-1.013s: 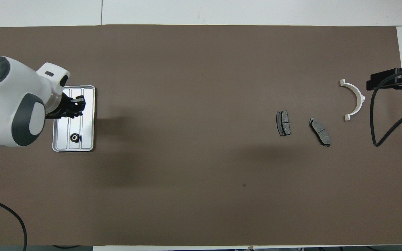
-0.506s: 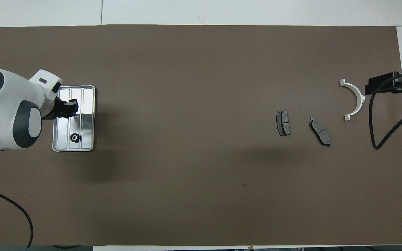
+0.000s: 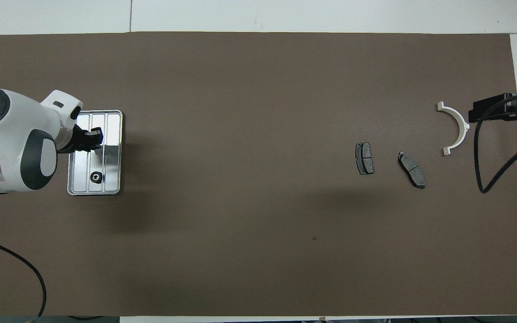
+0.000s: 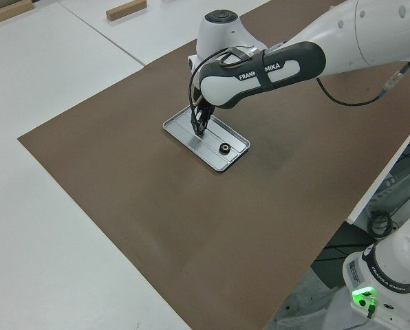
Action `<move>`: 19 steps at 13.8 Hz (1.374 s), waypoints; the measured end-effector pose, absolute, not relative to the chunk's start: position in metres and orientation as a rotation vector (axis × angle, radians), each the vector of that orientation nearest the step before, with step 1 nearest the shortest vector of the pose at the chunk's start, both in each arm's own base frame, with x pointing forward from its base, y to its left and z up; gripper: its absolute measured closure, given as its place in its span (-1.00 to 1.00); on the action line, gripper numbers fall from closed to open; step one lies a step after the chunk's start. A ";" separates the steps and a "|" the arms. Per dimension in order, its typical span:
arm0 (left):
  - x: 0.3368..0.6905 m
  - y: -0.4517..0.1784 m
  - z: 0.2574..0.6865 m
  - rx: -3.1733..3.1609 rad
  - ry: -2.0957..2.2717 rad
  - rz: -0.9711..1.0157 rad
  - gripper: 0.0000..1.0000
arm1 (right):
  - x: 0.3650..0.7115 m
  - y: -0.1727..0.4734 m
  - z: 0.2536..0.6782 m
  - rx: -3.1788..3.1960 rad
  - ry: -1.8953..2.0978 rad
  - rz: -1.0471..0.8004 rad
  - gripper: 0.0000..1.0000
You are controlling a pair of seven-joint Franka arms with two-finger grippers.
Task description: Pick bearing gear from pile to tray
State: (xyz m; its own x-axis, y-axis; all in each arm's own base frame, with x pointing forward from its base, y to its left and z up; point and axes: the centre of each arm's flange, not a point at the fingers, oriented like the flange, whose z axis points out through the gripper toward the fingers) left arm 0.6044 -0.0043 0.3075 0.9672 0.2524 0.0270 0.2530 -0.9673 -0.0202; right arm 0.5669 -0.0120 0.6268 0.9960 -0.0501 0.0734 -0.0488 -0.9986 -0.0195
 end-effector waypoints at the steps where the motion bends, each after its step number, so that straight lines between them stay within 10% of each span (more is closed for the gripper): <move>1: 0.605 -0.004 0.306 -3.092 -0.399 -0.037 0.52 | 0.567 -0.012 0.626 -3.121 0.077 -0.112 -1.00; 7: 0.604 -0.005 0.301 -3.093 -0.405 -0.055 0.52 | 0.566 -0.010 0.623 -3.126 0.072 -0.089 -1.00; 14: 0.603 -0.004 0.325 -3.090 -0.409 -0.015 -0.91 | 0.568 -0.010 0.616 -3.128 0.071 -0.067 -1.00; 19: 0.588 -0.002 0.447 -3.083 -0.420 0.068 -1.00 | 0.569 -0.010 0.615 -3.128 0.070 -0.064 -1.00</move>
